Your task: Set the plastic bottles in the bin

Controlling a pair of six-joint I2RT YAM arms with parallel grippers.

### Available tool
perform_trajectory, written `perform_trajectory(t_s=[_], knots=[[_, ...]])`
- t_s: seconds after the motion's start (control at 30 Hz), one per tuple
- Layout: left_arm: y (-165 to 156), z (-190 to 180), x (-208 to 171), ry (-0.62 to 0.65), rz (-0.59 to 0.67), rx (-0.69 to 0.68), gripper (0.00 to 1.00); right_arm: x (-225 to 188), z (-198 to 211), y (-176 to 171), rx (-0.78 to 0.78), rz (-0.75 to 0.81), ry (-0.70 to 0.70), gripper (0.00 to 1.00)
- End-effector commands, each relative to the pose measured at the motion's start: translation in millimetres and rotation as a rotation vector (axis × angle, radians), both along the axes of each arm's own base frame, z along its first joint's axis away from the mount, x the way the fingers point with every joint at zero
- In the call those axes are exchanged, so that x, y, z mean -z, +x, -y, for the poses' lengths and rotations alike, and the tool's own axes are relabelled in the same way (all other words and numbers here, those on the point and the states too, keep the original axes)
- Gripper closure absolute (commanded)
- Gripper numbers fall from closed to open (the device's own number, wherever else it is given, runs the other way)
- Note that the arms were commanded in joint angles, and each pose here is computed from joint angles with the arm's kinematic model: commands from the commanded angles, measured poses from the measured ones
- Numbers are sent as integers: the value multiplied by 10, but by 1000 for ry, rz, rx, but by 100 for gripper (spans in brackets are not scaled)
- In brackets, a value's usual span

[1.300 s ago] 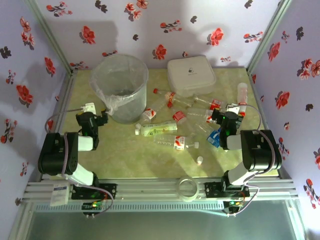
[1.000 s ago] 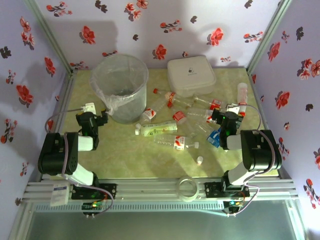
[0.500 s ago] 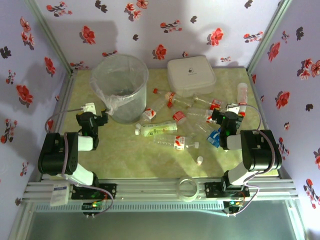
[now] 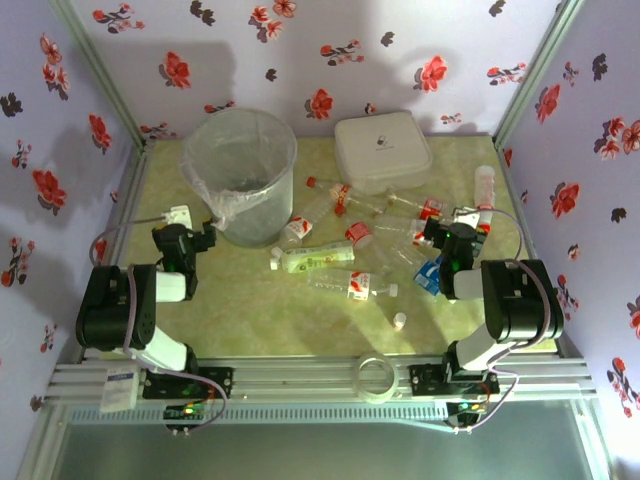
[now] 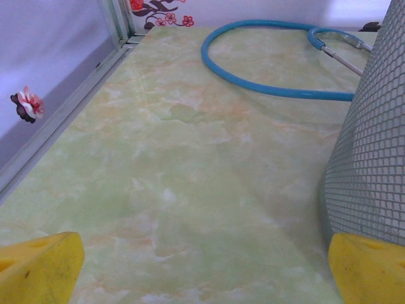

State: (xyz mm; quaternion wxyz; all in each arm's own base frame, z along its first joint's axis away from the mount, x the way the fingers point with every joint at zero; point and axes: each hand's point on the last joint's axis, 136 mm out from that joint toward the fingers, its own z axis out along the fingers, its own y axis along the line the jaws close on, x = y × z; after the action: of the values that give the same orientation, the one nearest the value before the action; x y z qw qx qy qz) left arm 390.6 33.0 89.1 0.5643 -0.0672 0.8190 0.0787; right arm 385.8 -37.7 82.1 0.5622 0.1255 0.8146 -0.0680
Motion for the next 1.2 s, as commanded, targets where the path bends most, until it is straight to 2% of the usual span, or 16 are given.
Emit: perform_trajectory(t_s=[0.0,0.1,0.2,0.27,0.33,0.4,0.47,0.53,0.63,0.7,0.8,0.83,0.97,1.07,1.17], knots=[[1,-32,-144,-28,57,0,0,-115,21,48,11,35,3,1],[-166,-107,-474,-22,102,-46,0,-382,120,6,75,-10,4,1],[-451,-356,-767,-59,112,-221,1,-657,284,-88,183,-89,5,1],[-762,-524,-855,-120,78,-368,2,-706,338,-322,285,-192,95,1],[-1065,-590,-946,-173,62,-445,2,-683,322,-580,346,-245,184,1],[-1289,-566,-1043,-224,71,-452,3,-643,329,-841,422,-236,297,1],[-1457,-487,-1173,-288,73,-425,3,-574,403,-1186,563,-220,436,1],[-1555,-372,-1233,-367,53,-386,3,-566,429,-1377,625,-177,511,1],[-1487,-99,-1291,-511,14,-275,4,-626,525,-1555,693,-119,521,1],[-1385,46,-1339,-545,-39,-208,3,-580,656,-1716,781,-126,523,1],[-1245,136,-1479,-542,-105,-163,1,-332,770,-1885,875,-167,670,1],[-1195,186,-1543,-551,-112,-134,1,-234,753,-1886,875,-168,760,1],[-1112,290,-1680,-594,-88,-77,1,-8,766,-1901,917,-103,1012,1],[-1127,306,-1717,-599,-74,-65,1,69,759,-1853,922,-68,1125,1],[-1133,308,-1706,-582,-80,-56,2,89,823,-1805,939,-36,1134,1]])
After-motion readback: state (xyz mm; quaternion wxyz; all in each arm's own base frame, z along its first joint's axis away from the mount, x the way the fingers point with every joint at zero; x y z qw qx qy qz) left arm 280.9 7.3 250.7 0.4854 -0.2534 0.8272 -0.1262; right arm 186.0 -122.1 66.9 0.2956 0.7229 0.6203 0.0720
